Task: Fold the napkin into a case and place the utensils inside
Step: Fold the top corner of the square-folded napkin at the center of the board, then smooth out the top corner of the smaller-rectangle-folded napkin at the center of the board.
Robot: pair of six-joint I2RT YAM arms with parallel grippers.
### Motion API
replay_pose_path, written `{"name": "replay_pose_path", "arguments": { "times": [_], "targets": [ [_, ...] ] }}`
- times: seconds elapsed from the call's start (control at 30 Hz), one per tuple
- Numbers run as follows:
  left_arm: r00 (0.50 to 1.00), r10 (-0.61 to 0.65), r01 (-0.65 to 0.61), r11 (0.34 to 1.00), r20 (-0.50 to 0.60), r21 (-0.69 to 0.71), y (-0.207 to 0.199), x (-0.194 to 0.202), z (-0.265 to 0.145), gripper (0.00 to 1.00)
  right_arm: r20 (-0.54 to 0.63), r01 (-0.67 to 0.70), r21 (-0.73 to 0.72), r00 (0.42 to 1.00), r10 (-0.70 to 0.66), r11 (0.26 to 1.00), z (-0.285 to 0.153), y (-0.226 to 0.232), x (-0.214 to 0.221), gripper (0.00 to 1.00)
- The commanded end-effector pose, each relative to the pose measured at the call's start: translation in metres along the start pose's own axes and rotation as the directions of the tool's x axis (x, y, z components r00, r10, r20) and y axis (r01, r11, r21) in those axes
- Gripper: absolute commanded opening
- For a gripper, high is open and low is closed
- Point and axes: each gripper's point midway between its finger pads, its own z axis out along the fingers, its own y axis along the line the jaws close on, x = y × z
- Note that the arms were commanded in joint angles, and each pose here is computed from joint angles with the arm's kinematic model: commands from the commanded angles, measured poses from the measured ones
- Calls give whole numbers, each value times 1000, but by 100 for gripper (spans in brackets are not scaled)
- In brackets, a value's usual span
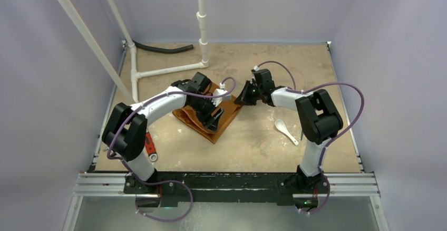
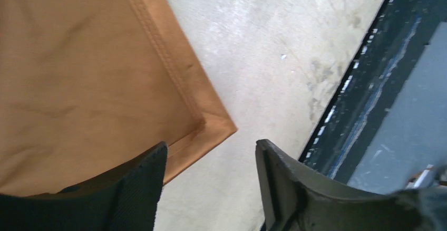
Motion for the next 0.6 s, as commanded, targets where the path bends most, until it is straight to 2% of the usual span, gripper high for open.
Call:
{"name": "replay_pose_path", "arguments": {
  "times": [0.0,0.1,0.2,0.27,0.3,0.4,0.57],
  "targets": [
    [990,144,-142,971,-2,-192,21,-23,-38,55,3,36,0,999,-36,999,-1,-2,-9,0],
    [989,147,-147,926,-27,-346,60,-15,-55,43,-4,35,4,999,-35,999,0,-10,-8,0],
    [995,89,-98,909,-39,-405,98,3,-72,42,1,63,28,998,-63,998,-1,-15,-10,0],
    [997,58,-78,900,-60,-429,118,15,-79,42,53,94,52,994,-97,994,-7,-13,-21,0],
    [996,49,-74,895,-68,-440,126,20,-82,42,70,117,51,990,-120,992,-11,-5,-23,0],
    [997,28,-61,879,-77,-472,145,29,-87,39,101,194,47,975,-198,980,-21,24,-20,9],
    [996,10,-48,881,-83,-470,151,39,-83,35,45,253,-26,967,-252,967,-18,65,27,10]
  ]
}}
